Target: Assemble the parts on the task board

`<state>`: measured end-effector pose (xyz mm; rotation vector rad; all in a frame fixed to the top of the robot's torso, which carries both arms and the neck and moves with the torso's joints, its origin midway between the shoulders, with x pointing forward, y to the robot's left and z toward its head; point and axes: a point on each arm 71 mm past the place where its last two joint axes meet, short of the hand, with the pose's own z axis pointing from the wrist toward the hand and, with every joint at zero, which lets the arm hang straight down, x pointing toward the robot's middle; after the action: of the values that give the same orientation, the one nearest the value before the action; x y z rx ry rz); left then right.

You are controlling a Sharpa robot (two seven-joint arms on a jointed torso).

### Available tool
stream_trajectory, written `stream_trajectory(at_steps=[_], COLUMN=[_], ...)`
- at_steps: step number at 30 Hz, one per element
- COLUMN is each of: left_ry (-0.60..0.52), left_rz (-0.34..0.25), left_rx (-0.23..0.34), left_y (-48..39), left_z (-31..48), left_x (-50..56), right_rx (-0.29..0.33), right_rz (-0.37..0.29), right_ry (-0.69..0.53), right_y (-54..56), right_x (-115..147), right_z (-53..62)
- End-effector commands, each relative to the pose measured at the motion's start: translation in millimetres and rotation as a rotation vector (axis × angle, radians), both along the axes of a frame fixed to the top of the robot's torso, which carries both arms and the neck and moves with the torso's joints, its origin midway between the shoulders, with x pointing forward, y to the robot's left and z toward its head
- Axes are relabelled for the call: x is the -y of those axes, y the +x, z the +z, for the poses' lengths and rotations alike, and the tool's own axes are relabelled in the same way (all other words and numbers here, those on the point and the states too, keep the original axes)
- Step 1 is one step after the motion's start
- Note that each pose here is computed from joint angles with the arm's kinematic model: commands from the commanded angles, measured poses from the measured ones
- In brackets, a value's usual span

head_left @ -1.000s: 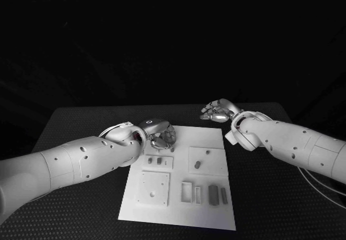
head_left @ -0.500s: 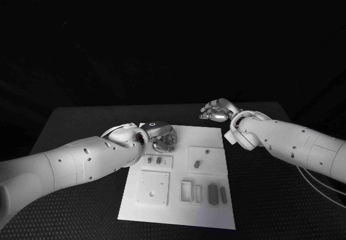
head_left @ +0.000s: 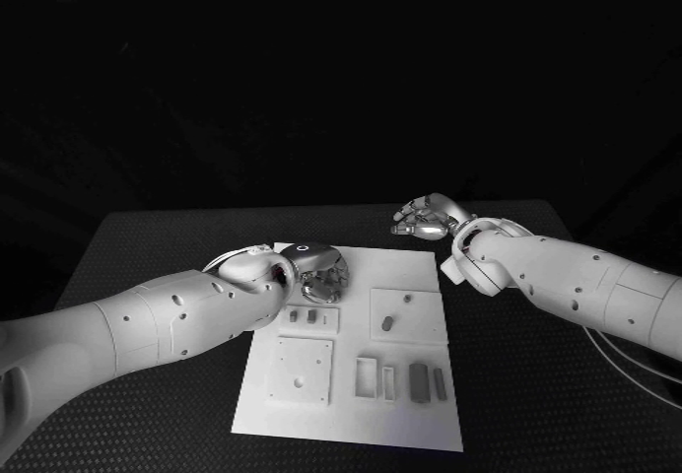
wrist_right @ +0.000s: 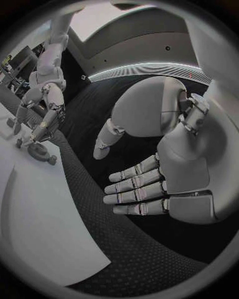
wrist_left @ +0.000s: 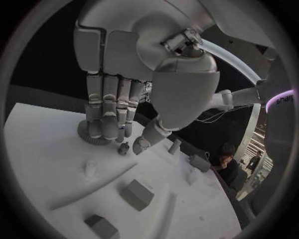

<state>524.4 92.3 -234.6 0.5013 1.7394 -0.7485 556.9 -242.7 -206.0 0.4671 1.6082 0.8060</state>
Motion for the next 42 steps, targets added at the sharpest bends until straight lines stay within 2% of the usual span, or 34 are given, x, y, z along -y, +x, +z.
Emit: stream_trajectory(at_steps=[1, 18, 42], left_ry=[0.023, 0.044, 0.09], left_rz=[0.0, 0.004, -0.02], left_rx=[-0.012, -0.034, -0.011], left_y=[0.5, -0.2, -2.8], left_z=[-2.8, -13.5, -17.4], left_x=[0.4, 1.1, 1.8], right_rx=[0.0, 0.001, 0.003], right_rz=[0.015, 0.016, 0.02], right_ry=[0.002, 0.001, 0.001], right_y=[-0.7, -1.5, -1.9], right_x=[-1.4, -0.6, -1.8], right_z=[0.1, 0.5, 0.8])
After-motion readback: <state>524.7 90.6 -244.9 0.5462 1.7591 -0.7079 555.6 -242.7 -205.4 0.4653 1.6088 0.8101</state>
